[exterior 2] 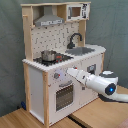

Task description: Play with the kitchen

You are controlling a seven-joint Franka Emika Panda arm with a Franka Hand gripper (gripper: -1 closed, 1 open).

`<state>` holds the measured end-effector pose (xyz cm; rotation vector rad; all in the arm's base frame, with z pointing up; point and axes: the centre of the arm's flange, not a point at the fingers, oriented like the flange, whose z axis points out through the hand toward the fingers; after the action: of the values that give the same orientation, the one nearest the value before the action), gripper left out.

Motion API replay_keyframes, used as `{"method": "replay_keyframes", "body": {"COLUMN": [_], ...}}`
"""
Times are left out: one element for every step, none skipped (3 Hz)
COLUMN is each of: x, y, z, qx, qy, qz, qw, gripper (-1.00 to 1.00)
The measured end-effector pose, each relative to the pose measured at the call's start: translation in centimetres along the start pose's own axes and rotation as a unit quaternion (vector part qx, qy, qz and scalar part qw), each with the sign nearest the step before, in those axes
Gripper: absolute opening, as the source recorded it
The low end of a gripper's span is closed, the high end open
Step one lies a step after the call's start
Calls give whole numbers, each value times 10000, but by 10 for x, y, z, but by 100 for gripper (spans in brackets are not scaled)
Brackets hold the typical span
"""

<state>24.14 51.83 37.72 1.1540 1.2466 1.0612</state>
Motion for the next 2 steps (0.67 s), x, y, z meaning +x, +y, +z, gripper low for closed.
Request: {"method": "replay_keyframes", "body": {"x": [-11, -22], "y": [58, 100], "z": [-2, -4], "qx": [-191, -257], "qy": [-59, -190], "qz": [347, 333], "qw": [9992, 9989], "gripper": [100, 100]}}
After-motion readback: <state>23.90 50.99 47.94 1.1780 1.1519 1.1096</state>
